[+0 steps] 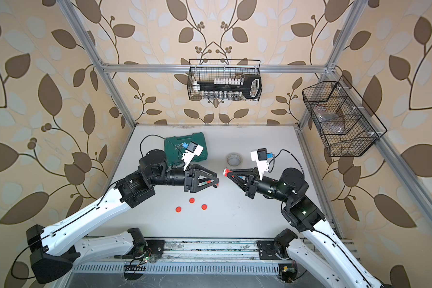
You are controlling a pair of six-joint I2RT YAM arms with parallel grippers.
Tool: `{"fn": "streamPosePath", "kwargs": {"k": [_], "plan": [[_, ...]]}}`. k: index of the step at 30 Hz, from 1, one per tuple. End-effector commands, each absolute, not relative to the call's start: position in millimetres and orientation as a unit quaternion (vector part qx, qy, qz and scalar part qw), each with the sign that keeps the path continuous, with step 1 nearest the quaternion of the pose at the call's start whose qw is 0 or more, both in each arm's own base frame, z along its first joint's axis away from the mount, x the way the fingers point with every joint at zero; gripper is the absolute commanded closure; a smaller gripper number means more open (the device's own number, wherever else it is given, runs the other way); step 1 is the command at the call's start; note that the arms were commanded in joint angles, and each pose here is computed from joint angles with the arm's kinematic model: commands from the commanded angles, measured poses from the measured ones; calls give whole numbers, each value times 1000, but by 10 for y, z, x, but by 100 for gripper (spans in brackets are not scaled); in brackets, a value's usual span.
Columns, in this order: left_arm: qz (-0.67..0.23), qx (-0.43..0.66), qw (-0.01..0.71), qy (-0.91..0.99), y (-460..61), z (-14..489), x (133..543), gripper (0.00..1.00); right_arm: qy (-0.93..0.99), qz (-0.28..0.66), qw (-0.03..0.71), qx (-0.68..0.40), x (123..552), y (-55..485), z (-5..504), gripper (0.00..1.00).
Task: Close the stamp cap
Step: Pick up the stamp from the center of the board.
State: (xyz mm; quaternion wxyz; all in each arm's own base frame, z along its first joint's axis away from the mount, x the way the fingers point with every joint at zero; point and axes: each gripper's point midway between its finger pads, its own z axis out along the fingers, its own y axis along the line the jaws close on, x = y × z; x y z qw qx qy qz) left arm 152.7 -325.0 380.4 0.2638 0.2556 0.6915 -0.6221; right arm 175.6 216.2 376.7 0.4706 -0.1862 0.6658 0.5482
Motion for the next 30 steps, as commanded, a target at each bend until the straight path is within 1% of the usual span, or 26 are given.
{"fn": "streamPosePath", "kwargs": {"k": [1, 5, 12, 19, 21, 30], "plan": [[-648, 288, 283, 646, -3251, 4162, 1438, 33, 599, 568, 514, -232, 1572, 2157, 4081, 98], [-657, 298, 278, 634, -3281, 4256, 1412, 37, 570, 573, 531, -255, 1483, 2173, 4180, 100], [-679, 328, 268, 600, -3308, 4488, 1275, 42, 545, 564, 545, -296, 1334, 2238, 4226, 100], [-686, 345, 242, 593, -3397, 4476, 1158, 48, 543, 558, 549, -304, 1318, 2265, 4210, 100], [-687, 349, 237, 591, -3422, 4483, 1122, 48, 542, 555, 552, -306, 1311, 2258, 4225, 100], [-684, 348, 244, 593, -3424, 4495, 1087, 52, 551, 544, 550, -314, 1323, 2272, 4168, 100]]}}
